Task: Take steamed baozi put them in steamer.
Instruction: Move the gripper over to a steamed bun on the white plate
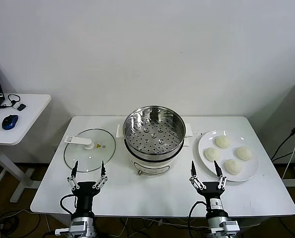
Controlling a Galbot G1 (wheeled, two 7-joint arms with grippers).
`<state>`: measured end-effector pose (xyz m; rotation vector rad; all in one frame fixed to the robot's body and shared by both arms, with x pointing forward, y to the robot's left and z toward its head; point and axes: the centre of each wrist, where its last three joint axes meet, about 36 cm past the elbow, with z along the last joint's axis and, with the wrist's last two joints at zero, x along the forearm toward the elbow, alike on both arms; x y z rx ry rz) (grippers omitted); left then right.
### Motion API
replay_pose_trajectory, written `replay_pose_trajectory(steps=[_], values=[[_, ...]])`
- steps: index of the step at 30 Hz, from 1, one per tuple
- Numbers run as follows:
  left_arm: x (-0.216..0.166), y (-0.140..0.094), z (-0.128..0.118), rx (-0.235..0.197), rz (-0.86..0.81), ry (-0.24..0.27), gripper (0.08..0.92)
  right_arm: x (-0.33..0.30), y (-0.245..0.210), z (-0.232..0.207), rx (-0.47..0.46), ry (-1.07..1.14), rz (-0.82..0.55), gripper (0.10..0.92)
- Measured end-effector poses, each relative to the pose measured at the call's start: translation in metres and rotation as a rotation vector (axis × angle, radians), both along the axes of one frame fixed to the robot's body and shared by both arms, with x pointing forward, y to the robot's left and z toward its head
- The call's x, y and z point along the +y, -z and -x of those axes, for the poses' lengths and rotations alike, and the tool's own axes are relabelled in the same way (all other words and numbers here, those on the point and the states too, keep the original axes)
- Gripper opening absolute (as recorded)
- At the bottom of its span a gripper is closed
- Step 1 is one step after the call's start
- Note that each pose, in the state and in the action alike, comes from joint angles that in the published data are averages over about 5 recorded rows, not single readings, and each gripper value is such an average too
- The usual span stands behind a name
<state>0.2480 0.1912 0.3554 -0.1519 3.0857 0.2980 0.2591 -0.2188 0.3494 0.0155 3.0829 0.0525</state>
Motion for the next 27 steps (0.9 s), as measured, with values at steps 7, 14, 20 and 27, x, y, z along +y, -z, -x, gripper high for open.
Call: replay_pose_trajectory(steps=[7, 14, 20, 27], values=[[0.000, 0.000, 0.000, -0.001, 0.003, 0.002, 0.823, -0.022, -0.008, -0.012, 0.033, 0.040, 0.056, 0.823], [0.003, -0.001, -0.002, -0.005, 0.005, 0.004, 0.823, -0.058, -0.025, -0.034, 0.095, 0.066, 0.213, 0.823], [0.006, -0.001, -0.003, -0.012, 0.010, 0.001, 0.823, -0.092, -0.045, -0.063, 0.133, 0.066, 0.427, 0.823], [0.009, -0.001, -0.003, -0.018, 0.015, -0.006, 0.823, -0.125, -0.072, -0.095, 0.185, 0.016, 0.693, 0.823]])
